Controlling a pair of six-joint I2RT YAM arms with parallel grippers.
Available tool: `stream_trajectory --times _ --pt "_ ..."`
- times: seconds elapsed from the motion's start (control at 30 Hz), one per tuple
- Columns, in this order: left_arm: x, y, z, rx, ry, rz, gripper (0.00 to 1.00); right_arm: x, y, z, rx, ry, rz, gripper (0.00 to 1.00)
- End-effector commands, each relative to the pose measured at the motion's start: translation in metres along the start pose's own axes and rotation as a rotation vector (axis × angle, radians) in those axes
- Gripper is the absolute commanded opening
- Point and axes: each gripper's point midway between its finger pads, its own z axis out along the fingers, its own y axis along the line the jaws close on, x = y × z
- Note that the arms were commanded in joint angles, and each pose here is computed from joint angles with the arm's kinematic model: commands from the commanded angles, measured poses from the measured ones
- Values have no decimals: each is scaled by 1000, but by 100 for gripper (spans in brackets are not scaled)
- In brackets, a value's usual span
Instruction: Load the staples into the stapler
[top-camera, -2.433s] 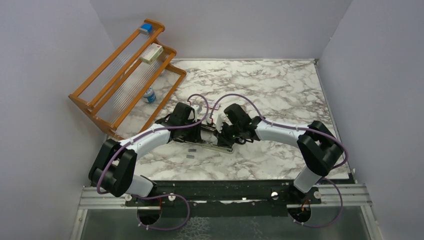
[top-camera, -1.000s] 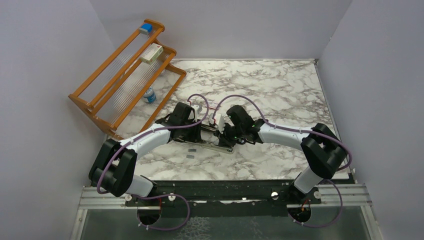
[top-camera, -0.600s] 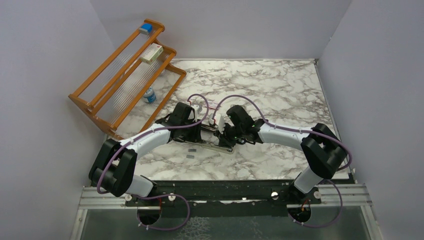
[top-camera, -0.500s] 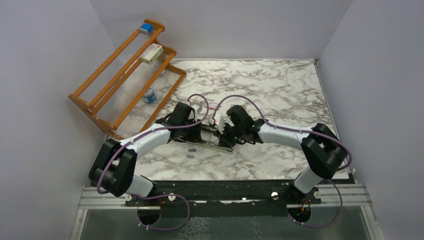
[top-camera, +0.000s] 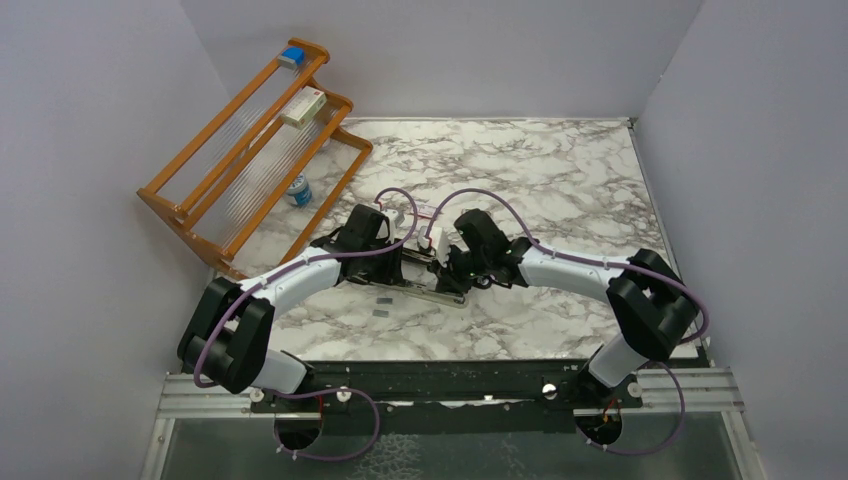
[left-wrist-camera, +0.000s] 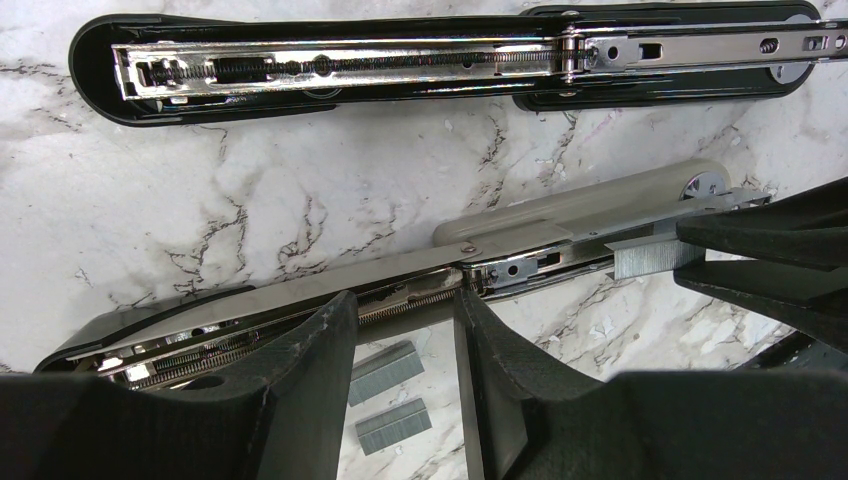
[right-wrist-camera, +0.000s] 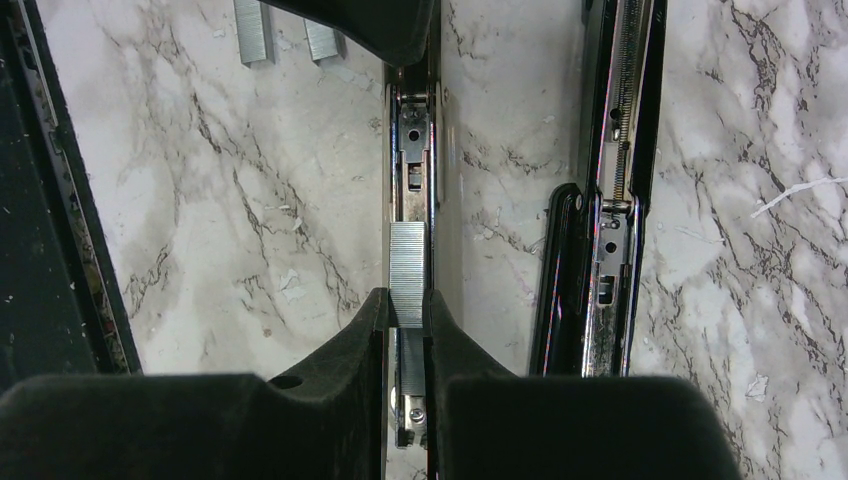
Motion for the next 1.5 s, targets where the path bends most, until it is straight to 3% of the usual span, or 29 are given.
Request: stream_trajectory --times 0.0,0.57,1.0,1.47 --pt "7 6 3 -29 36 10 44 4 7 3 -39 14 -6 2" --pt "6 6 3 -29 36 11 44 13 4 7 -29 55 4 2" --pt "8 6 4 -30 41 10 44 -10 5 -4 -10 -46 -24 2" --pt "7 6 4 -30 40 10 44 0 2 -1 2 -10 -11 2"
